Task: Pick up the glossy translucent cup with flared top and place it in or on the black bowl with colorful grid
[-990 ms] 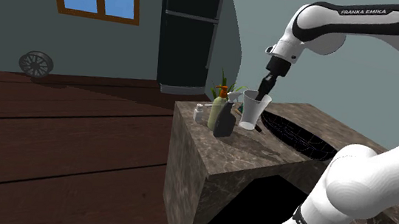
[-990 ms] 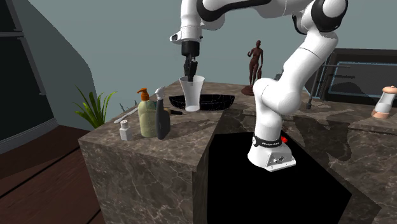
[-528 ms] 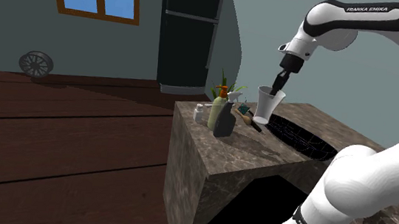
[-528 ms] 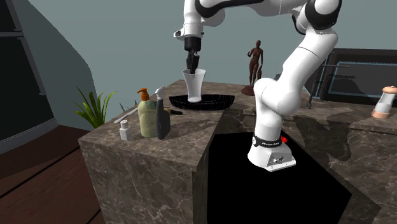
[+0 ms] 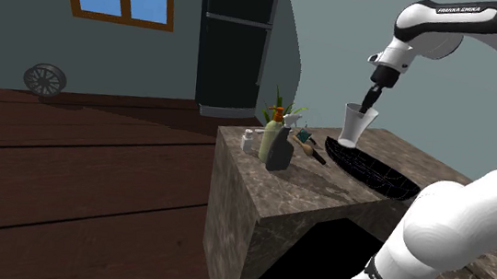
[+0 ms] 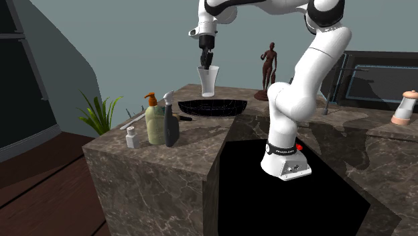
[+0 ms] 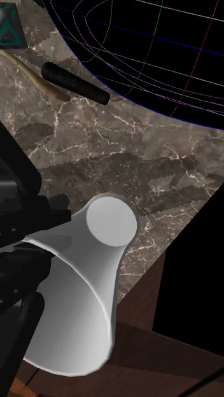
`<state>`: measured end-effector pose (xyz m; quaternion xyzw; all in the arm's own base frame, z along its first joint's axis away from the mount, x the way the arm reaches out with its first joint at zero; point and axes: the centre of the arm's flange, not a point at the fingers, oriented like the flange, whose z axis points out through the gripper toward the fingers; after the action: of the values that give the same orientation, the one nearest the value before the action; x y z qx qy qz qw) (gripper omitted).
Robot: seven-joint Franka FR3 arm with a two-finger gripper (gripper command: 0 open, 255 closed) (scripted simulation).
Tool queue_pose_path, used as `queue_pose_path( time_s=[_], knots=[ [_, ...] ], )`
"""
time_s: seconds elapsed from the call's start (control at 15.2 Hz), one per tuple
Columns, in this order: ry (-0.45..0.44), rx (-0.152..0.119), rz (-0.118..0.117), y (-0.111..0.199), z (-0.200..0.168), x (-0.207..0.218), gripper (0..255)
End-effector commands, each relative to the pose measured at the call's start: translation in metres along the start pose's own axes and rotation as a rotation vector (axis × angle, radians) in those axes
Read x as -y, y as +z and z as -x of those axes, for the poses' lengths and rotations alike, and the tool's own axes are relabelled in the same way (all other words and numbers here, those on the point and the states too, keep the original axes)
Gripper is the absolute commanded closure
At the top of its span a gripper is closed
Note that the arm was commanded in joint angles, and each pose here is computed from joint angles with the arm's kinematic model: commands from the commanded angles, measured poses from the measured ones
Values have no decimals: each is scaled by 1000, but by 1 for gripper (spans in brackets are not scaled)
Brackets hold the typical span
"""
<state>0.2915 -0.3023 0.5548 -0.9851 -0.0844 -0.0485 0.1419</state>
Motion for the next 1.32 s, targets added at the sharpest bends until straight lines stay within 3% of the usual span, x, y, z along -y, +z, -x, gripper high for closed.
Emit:
queue_pose_path(
  time_s=[0.0,0.92,1.25],
  knots=[
    [-1,0,1,-10,8,-22,255],
    [-1,0,1,-82,75,-172,255],
    [-1,0,1,-57,78,-179,255]
  ],
)
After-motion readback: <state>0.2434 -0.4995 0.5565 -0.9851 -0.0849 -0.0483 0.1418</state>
